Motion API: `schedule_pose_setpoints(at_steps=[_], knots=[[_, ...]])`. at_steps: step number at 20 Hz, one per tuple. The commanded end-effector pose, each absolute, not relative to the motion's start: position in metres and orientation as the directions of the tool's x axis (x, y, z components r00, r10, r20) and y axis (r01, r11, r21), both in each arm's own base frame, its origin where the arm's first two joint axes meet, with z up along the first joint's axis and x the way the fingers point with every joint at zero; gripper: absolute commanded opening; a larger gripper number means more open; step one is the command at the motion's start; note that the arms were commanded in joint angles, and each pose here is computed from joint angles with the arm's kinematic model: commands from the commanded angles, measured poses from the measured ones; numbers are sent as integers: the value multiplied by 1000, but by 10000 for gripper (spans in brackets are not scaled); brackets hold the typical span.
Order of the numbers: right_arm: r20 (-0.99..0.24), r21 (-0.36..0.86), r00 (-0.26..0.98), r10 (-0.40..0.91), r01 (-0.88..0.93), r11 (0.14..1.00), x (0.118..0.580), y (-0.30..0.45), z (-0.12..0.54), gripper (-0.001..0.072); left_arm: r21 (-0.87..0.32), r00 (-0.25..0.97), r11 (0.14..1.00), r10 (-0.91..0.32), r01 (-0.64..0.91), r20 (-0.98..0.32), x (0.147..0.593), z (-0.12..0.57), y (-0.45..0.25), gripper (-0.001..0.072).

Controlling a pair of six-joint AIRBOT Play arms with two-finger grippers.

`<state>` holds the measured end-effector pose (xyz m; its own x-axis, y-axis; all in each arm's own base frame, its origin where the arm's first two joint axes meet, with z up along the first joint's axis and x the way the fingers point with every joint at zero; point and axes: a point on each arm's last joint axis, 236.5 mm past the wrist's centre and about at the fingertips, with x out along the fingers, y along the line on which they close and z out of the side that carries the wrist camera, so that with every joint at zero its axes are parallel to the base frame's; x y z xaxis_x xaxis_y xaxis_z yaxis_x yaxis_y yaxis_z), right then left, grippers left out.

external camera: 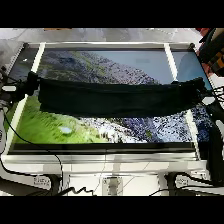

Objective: Fold the clothes and pants, and hang the long-sleeved shirts on hangers.

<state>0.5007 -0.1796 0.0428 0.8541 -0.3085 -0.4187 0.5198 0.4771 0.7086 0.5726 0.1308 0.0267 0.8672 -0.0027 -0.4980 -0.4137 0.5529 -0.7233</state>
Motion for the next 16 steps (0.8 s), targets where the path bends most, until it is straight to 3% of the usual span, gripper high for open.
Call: schedule_pose_setpoints(at_steps=[1, 5, 7, 11, 13, 16], knots=[[-449, 682, 845, -290, 534, 500, 506, -176, 27, 692, -708, 868, 579, -3, -404, -497, 572, 28, 132, 687], [-542, 515, 815, -205, 514, 686, 500, -161, 19, 689, -667, 881, 656, -6, -354, -473, 552, 66, 152, 699], [-598, 463, 787, -151, 494, 736, 495, -154, 15, 689, -615, 836, 698, -43, -367, -547, 523, 63, 164, 691], [-660, 442, 746, -87, 480, 758, 487, -140, 6, 689, -510, 553, 658, -168, -554, -816, 430, -11, 176, 691], [-677, 442, 733, -71, 481, 757, 484, -136, 2, 689, -504, 501, 636, -205, -585, -841, 411, -38, 165, 692], [-686, 441, 725, -61, 481, 757, 482, -134, 0, 689, -540, 527, 587, -215, -603, -822, 416, -67, 140, 692]])
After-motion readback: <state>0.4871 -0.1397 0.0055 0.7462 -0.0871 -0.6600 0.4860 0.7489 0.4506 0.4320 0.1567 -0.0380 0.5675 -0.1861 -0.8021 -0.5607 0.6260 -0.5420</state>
